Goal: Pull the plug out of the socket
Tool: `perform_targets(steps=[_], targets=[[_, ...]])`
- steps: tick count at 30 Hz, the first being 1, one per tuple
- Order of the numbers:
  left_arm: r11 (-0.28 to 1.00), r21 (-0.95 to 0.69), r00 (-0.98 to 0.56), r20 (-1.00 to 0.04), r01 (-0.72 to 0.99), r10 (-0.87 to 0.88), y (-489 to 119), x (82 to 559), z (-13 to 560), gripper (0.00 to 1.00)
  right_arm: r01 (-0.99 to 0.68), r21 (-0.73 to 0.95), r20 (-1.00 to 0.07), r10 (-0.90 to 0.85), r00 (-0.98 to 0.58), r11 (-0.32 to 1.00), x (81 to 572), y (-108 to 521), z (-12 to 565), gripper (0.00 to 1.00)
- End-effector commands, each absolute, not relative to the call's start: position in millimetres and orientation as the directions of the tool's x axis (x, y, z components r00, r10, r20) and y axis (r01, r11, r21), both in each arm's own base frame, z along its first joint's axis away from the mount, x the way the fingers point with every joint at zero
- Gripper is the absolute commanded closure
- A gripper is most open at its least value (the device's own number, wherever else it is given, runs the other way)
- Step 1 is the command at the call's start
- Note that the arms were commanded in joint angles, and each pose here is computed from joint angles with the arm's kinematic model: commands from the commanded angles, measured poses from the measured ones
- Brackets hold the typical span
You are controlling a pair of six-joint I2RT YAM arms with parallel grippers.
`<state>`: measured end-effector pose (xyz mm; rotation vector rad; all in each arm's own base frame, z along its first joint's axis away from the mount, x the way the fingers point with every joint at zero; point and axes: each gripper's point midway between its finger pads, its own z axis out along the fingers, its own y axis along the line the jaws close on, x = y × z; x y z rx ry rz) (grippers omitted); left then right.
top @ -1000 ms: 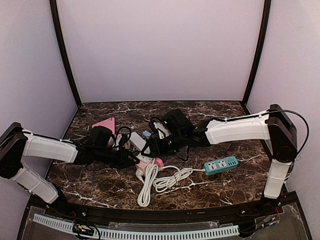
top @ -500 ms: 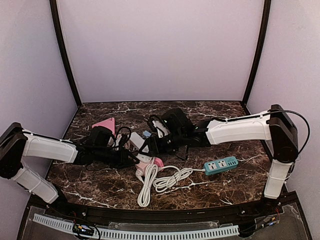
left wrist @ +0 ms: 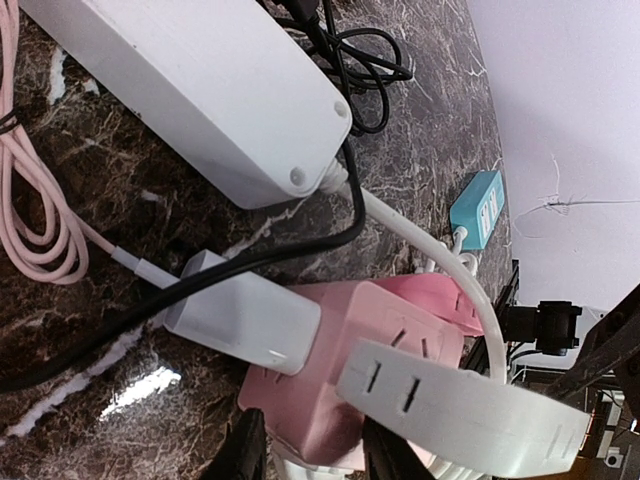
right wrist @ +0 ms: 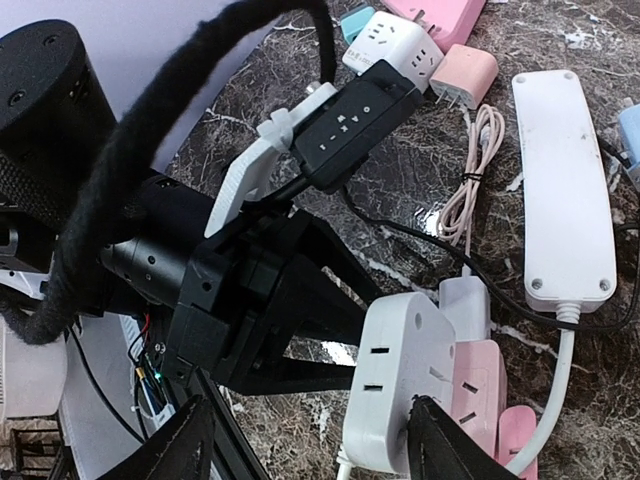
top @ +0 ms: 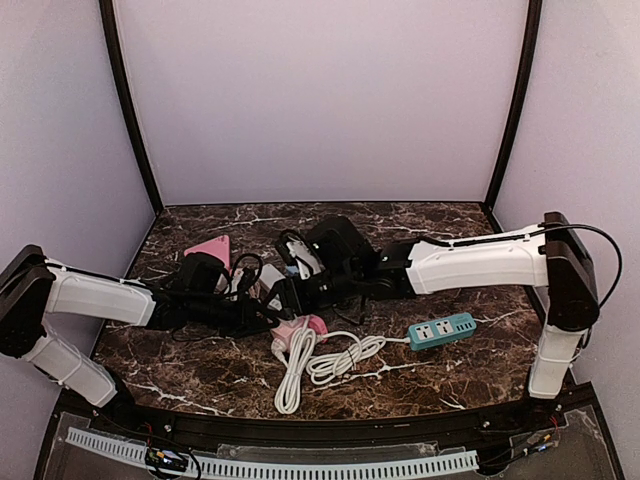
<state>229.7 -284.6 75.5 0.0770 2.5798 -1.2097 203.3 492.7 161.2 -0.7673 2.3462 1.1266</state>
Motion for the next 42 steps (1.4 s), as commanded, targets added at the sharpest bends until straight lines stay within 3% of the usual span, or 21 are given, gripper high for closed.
perform_targets(steps=[1,8,19,30,39,42], targets=[[0.659,-0.735,-0.959,-0.275,0.162,-0.071,-280.6,224.5,69.7,0.68,-0.652,0.494,-0.6,-0.317,-0.734,0.575,208.8,491.6,150.7,0.35],[0.682,-0.71,-0.948,-0.308,0.174,-0.079,-272.2,224.7,77.0,0.66,-0.663,0.389,-0.612,-0.359,-0.705,0.639,219.2,479.7,138.3,0.36],[0.756,-0.633,-0.921,-0.374,0.165,-0.112,-244.9,223.7,82.3,0.58,-0.692,0.315,-0.605,-0.425,-0.674,0.649,220.3,486.9,123.0,0.49],[0.76,-0.635,-0.921,-0.366,0.139,-0.137,-239.2,220.4,78.0,0.52,-0.706,0.209,-0.572,-0.501,-0.65,0.677,218.8,492.8,99.5,0.61],[0.75,-0.646,-0.922,-0.362,0.142,-0.136,-241.3,219.8,78.8,0.52,-0.704,0.189,-0.564,-0.511,-0.648,0.684,219.3,490.0,94.1,0.8],[0.739,-0.658,-0.919,-0.365,0.143,-0.148,-243.4,221.6,81.1,0.52,-0.704,0.196,-0.572,-0.504,-0.647,0.683,219.1,490.8,97.8,0.91]])
